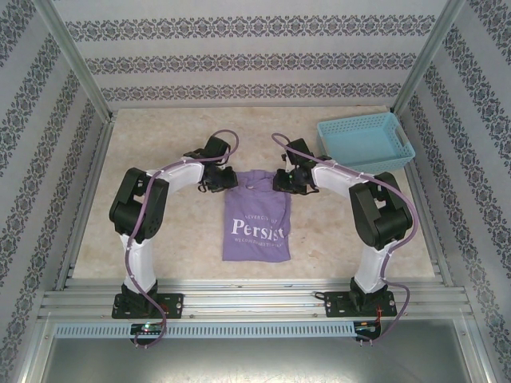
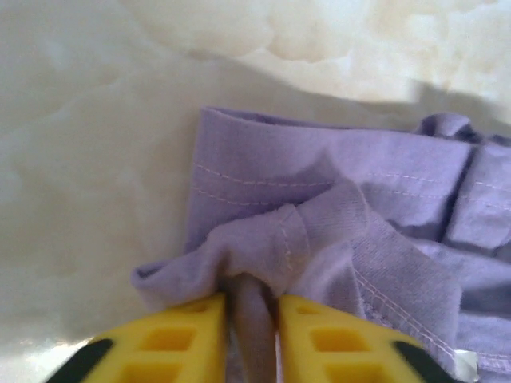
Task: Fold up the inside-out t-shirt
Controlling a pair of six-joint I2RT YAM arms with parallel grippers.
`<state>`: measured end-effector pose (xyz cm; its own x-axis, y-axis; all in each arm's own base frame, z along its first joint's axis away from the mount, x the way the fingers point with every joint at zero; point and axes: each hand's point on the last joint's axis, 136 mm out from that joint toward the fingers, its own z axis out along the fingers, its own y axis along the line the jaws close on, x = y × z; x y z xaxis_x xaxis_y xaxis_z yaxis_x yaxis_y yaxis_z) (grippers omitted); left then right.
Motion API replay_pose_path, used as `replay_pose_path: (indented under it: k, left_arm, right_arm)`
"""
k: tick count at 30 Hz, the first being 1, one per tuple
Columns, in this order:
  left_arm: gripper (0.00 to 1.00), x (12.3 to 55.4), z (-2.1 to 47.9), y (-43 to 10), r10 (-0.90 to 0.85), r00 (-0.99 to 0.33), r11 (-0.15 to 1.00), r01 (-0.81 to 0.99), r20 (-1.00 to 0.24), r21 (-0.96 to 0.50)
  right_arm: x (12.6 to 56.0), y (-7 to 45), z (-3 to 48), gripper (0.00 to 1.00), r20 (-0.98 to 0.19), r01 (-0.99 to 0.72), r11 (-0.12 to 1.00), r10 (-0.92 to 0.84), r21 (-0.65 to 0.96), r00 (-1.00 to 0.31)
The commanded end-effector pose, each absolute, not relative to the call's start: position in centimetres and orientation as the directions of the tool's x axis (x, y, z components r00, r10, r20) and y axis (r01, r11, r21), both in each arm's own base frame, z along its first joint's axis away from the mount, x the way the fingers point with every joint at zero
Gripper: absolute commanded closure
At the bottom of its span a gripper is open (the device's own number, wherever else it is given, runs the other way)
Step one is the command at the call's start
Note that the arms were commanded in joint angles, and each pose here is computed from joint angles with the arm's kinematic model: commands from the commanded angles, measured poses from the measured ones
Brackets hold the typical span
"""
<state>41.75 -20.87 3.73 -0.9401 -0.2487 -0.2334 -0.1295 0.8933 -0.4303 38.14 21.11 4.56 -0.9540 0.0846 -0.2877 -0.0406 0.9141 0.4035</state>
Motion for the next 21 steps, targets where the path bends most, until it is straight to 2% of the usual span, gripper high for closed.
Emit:
replay_pose_path:
  k: [1, 4, 7, 11, 16, 21]
  left_arm:
    - [0.86, 42.9, 7.6, -22.2, -0.267, -0.915, 0.844, -0.07, -0.303, -0.531]
    - [0.96, 42.8, 10.5, -22.4, -0.281, -0.889, 0.819, -0.027, -0.36, -0.573]
    - [1.0, 42.4, 13.3, -22.5, -0.3, -0.855, 0.787, 0.029, -0.423, -0.616]
    - [1.0, 42.0, 15.9, -23.3, -0.309, -0.835, 0.734, 0.095, -0.455, -0.673]
    - [1.0, 42.9, 15.9, -24.5, -0.32, -0.836, 0.687, 0.12, -0.446, -0.717]
    - [1.0, 44.9, 13.3, -24.4, -0.342, -0.842, 0.692, 0.074, -0.417, -0.718]
  right_arm:
    - [38.8, 21.4, 6.7, 0.85, -0.347, -0.083, 0.921, 0.059, 0.381, -0.936]
    - [38.8, 21.0, 8.5, 0.95, -0.388, -0.098, 0.932, 0.049, 0.349, -0.92]
    - [38.8, 20.4, 10.9, 1.0, -0.44, -0.107, 0.937, 0.054, 0.333, -0.897]
    - [38.7, 19.3, 14.1, 1.0, -0.506, -0.107, 0.942, 0.073, 0.317, -0.859]
    - [39.1, 18.0, 16.3, 1.0, -0.547, -0.09, 0.946, 0.101, 0.311, -0.831]
    - [40.4, 18.1, 14.5, 1.0, -0.523, -0.098, 0.948, 0.078, 0.302, -0.849]
